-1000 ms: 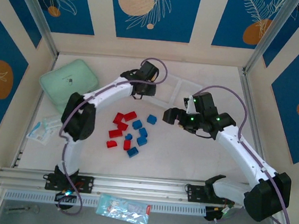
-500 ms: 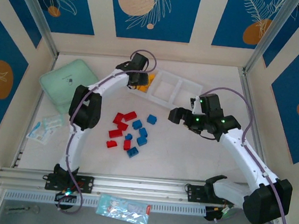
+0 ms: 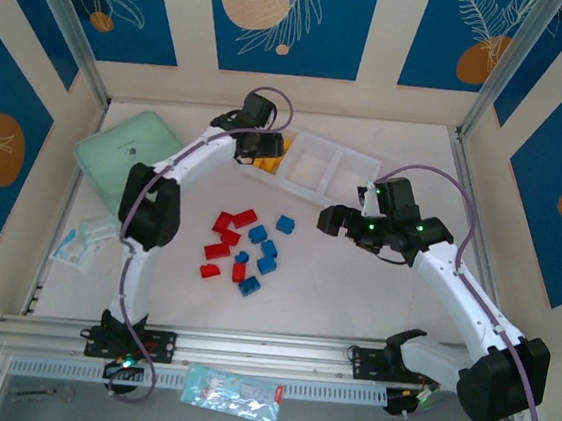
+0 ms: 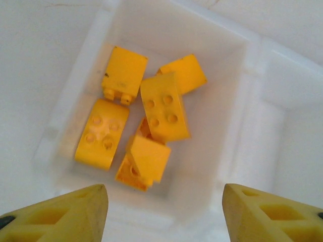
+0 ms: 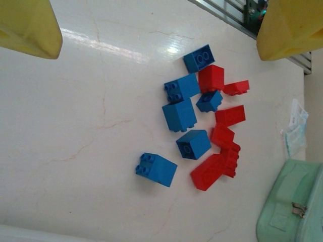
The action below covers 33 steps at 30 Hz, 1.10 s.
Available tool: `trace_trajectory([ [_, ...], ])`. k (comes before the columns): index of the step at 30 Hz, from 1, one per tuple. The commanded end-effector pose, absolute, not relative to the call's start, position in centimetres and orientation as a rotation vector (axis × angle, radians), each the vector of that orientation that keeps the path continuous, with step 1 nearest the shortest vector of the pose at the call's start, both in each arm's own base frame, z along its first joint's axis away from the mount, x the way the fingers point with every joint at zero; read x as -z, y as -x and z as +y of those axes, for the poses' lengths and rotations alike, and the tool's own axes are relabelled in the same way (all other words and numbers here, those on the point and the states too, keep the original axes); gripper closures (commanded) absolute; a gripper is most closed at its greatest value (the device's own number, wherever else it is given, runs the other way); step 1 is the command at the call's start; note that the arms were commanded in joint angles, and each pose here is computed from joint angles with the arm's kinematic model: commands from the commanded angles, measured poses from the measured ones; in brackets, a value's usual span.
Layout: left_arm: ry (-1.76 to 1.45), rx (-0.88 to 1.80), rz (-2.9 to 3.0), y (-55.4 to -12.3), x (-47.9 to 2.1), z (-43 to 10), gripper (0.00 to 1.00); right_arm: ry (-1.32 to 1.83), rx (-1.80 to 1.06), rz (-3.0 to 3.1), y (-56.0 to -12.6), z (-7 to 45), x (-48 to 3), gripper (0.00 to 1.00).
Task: Sort the legos into containers by color
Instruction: Pick up the lego from the center of the table.
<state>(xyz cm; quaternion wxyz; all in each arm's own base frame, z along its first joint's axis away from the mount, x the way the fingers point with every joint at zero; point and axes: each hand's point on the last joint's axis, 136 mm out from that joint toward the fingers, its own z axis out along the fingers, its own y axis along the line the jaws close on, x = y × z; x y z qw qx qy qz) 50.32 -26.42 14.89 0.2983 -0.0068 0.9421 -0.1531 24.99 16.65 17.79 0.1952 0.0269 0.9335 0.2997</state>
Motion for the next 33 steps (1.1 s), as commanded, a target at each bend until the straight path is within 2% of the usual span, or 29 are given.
trace_trajectory([
  [1,-0.037,0.544,2.419,-47.7,-19.7,-27.0,0.36,-0.020,-0.772,2.650,-24.4,16.4,-17.5,0.01],
  [7,-0.080,0.664,2.421,-41.5,-19.5,-26.6,0.30,0.015,-0.745,2.717,-24.4,17.4,-16.2,0.01],
  [19,-0.134,0.745,2.535,-29.2,-16.1,-24.9,0.19,0.306,-0.388,2.826,-25.7,19.9,-11.8,0.01],
  [24,-0.131,0.702,2.559,-26.3,-14.8,-24.1,0.11,0.378,-0.337,2.854,-26.6,21.4,-10.1,0.00],
  [31,-0.050,0.676,2.548,-24.8,-13.7,-23.4,0.00,0.466,-0.282,2.855,-28.9,23.4,-8.0,0.09],
  [33,-0.032,0.671,2.551,-24.6,-13.4,-23.2,0.01,0.482,-0.261,2.855,-29.6,23.7,-7.3,0.11],
])
